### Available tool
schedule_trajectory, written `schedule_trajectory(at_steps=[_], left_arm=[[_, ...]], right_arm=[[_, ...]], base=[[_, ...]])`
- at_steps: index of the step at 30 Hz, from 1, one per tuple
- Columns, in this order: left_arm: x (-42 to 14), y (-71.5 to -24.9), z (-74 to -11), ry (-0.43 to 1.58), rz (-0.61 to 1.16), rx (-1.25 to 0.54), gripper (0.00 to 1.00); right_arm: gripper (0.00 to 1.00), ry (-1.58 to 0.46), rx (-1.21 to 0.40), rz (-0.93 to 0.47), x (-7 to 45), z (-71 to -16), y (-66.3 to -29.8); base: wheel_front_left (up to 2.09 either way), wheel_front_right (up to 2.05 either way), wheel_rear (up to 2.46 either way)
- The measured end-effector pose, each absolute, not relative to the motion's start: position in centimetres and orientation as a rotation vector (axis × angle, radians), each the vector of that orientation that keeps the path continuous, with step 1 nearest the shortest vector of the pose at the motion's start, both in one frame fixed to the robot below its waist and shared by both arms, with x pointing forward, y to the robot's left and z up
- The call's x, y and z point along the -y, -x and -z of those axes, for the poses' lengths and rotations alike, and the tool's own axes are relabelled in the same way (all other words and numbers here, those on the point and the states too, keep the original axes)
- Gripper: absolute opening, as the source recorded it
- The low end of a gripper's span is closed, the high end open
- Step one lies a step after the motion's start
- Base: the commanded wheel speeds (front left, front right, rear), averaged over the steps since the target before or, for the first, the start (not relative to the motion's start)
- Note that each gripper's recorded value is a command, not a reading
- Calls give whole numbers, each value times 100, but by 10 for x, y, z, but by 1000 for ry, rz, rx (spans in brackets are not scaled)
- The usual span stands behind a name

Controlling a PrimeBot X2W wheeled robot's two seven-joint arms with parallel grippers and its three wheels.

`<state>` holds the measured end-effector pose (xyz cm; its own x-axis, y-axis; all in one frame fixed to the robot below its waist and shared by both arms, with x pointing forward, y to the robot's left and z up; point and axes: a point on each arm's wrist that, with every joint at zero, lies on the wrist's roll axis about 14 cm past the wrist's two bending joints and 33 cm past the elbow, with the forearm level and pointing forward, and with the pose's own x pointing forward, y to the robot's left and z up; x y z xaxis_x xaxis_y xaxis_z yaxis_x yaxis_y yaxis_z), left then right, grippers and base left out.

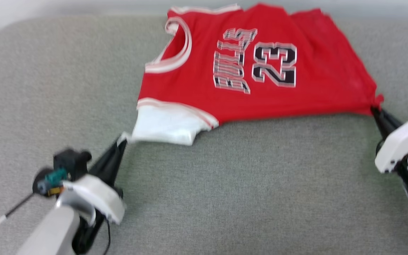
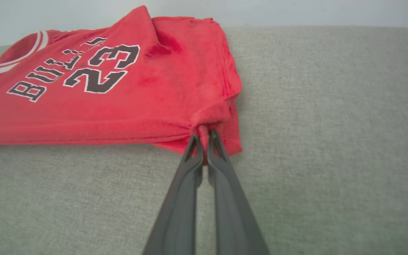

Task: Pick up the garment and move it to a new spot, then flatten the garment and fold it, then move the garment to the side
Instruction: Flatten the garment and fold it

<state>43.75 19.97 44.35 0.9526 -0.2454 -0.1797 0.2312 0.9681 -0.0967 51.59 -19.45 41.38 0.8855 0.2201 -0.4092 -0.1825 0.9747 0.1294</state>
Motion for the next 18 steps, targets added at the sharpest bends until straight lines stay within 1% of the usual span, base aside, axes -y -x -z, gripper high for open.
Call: schedule_trajectory(at_steps=[8, 13, 18], left_arm=[[-198, -368, -436, 133, 233, -277, 0], [-186, -328, -431, 174, 271, -354, 0], [-175, -293, -430, 201, 311, -426, 0]], right_arm=[[0, -155, -454, -214, 196, -421, -462], [0, -171, -493, -243, 195, -423, -422], [0, -215, -507, -233, 203, -430, -392]], base=[[0, 0, 0], [0, 0, 0], [0, 0, 0]])
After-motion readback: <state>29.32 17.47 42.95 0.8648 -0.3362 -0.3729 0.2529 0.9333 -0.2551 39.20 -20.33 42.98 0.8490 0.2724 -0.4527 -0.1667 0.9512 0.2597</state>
